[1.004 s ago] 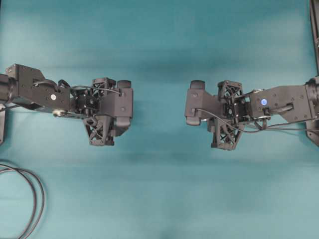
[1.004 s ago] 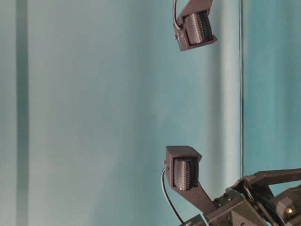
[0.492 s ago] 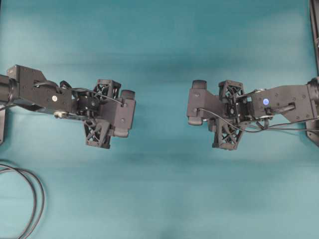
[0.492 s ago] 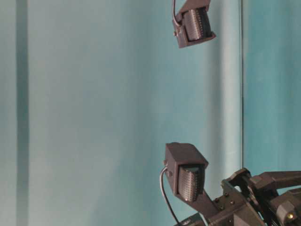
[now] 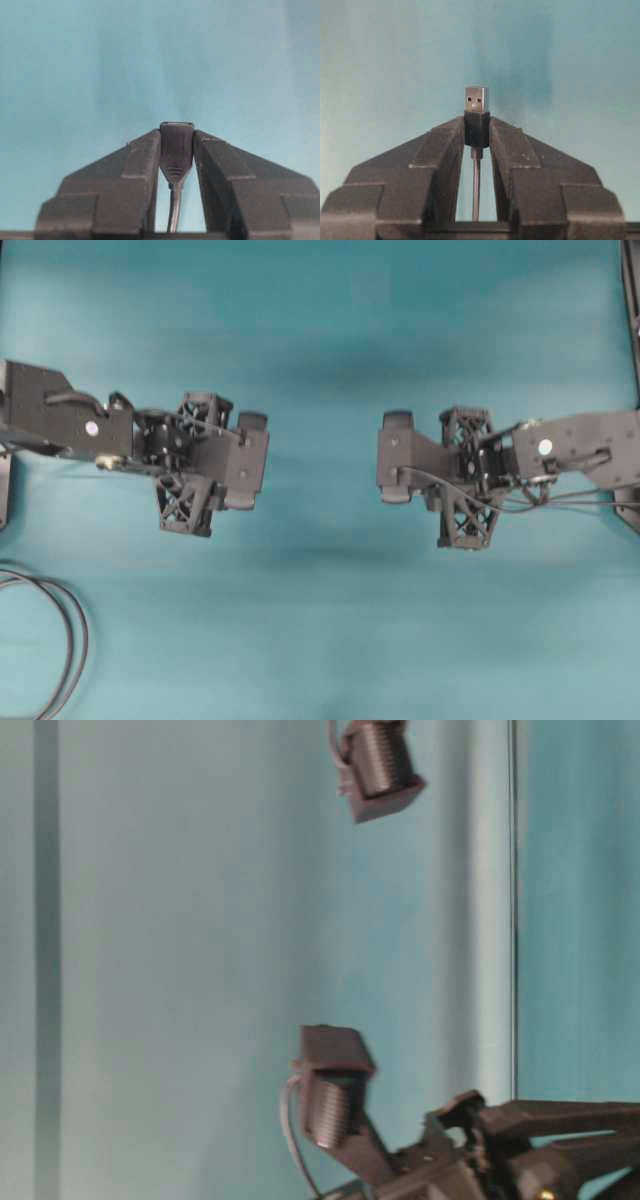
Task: Insert the USB using both arms.
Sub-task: 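Lift both cable ends off the table, raising them upward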
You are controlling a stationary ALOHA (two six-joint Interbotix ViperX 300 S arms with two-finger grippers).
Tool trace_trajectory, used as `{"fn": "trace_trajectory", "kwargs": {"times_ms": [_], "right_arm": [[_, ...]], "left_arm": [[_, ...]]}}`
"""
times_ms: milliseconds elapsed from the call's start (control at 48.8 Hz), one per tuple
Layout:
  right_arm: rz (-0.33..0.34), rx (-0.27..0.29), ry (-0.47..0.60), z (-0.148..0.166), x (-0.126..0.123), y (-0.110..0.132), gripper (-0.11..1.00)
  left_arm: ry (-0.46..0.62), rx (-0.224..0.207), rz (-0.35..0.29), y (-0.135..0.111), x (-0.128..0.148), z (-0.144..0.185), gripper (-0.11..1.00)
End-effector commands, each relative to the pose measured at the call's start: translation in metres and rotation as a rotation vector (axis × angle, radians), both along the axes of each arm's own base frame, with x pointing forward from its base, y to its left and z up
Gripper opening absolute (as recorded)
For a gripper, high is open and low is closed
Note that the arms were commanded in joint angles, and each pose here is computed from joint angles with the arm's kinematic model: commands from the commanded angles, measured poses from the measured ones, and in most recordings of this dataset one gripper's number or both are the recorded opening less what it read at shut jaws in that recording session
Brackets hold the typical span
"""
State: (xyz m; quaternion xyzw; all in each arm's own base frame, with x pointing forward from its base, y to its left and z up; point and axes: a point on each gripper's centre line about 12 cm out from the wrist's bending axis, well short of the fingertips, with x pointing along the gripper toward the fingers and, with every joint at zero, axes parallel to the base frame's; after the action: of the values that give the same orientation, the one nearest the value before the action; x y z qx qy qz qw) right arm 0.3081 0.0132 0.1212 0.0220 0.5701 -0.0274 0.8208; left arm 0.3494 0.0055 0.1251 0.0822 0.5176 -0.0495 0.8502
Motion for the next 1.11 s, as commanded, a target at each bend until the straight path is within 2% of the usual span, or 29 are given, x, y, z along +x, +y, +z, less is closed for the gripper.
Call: {"fn": "trace_trajectory", "kwargs": {"times_ms": [0, 205, 307, 471, 533, 615, 676, 758, 881, 901, 1086], "right_arm": [[-0.006, 0.001, -0.061, 0.025, 0.007, -0.003, 0.18], [-0.009, -0.014, -0.114, 0.052, 0.008, -0.013, 0.18], [-0.014, -0.021, -0.130, 0.063, 0.007, -0.019, 0.18], [-0.012, -0.035, -0.154, 0.081, 0.006, -0.024, 0.18], [-0.002, -0.039, -0.172, 0.087, 0.006, -0.024, 0.18], [0.016, -0.050, -0.202, 0.097, 0.005, -0.025, 0.18], [0.032, -0.058, -0.229, 0.105, 0.004, -0.024, 0.18], [0.051, -0.076, -0.252, 0.113, 0.001, -0.025, 0.18], [0.092, -0.160, -0.270, 0.124, -0.004, -0.030, 0.18], [0.098, -0.175, -0.272, 0.126, -0.004, -0.031, 0.18], [0.140, -0.285, -0.263, 0.137, -0.011, -0.039, 0.18]], "left_arm": [[-0.034, -0.024, 0.034, -0.001, 0.007, 0.026, 0.09], [-0.010, -0.050, 0.067, 0.002, 0.005, 0.057, 0.09], [-0.042, -0.075, 0.108, 0.011, 0.004, 0.078, 0.09], [-0.107, -0.188, 0.232, 0.032, 0.000, 0.110, 0.09], [-0.094, -0.228, 0.251, 0.037, -0.004, 0.115, 0.09], [-0.039, -0.274, 0.233, 0.037, -0.009, 0.115, 0.09], [0.006, -0.328, 0.216, 0.036, -0.011, 0.114, 0.09], [0.059, -0.434, 0.202, 0.036, -0.013, 0.112, 0.09], [0.104, -0.621, 0.194, 0.042, -0.011, 0.107, 0.09], [0.110, -0.663, 0.189, 0.043, -0.010, 0.106, 0.09], [0.094, -0.866, 0.177, 0.051, 0.002, 0.100, 0.09]]}}
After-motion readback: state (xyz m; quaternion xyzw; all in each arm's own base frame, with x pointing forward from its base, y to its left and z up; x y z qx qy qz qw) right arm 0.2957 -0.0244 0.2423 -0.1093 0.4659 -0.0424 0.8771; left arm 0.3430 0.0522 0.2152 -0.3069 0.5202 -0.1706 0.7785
